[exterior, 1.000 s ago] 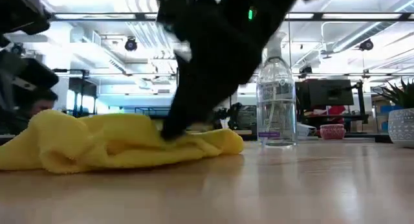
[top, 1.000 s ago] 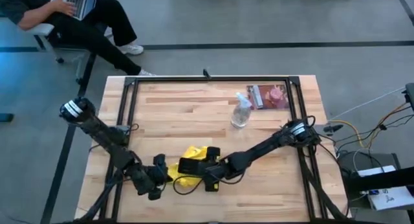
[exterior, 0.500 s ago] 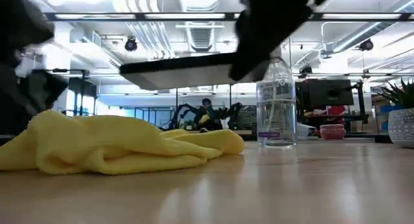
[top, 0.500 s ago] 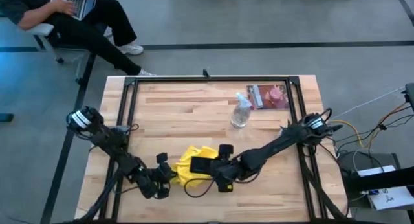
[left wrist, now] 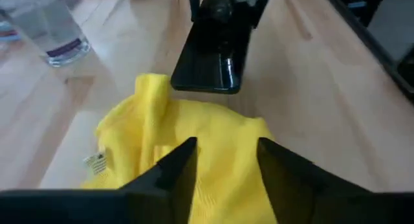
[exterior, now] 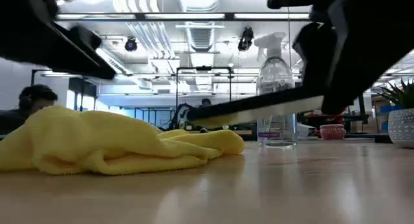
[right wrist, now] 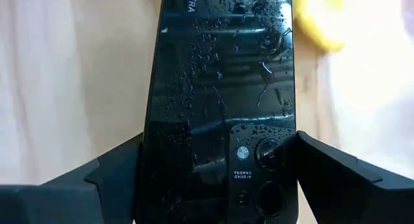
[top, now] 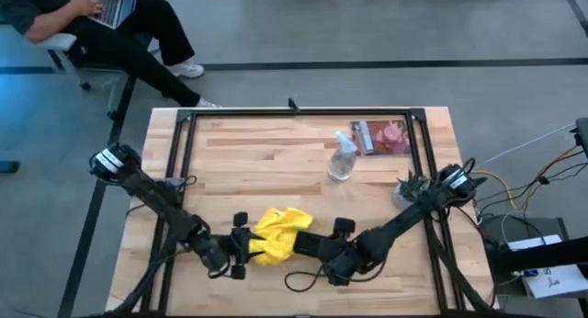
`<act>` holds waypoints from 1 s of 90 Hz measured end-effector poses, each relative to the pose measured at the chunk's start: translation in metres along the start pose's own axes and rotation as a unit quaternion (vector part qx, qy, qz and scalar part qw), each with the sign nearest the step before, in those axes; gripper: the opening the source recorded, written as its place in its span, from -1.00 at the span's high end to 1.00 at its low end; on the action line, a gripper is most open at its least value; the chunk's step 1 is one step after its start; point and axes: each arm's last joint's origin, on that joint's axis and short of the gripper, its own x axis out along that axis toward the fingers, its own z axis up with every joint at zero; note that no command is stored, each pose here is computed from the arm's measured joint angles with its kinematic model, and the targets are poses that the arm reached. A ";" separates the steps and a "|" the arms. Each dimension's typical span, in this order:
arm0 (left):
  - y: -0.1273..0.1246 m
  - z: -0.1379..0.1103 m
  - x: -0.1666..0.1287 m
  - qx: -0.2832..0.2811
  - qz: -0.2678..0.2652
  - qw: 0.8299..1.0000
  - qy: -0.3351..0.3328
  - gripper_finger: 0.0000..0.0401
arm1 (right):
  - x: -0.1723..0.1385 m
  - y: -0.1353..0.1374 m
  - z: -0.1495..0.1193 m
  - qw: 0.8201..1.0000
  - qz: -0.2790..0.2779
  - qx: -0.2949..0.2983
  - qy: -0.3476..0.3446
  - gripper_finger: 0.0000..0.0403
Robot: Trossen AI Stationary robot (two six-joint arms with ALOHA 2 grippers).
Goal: Apply microfiber cloth
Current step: Wipe the black cellphone with the yellow microfiber cloth
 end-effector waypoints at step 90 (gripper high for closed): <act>0.034 0.005 0.016 0.012 0.003 0.996 0.089 0.89 | 0.018 0.014 -0.016 0.999 -0.018 -0.027 0.018 -0.57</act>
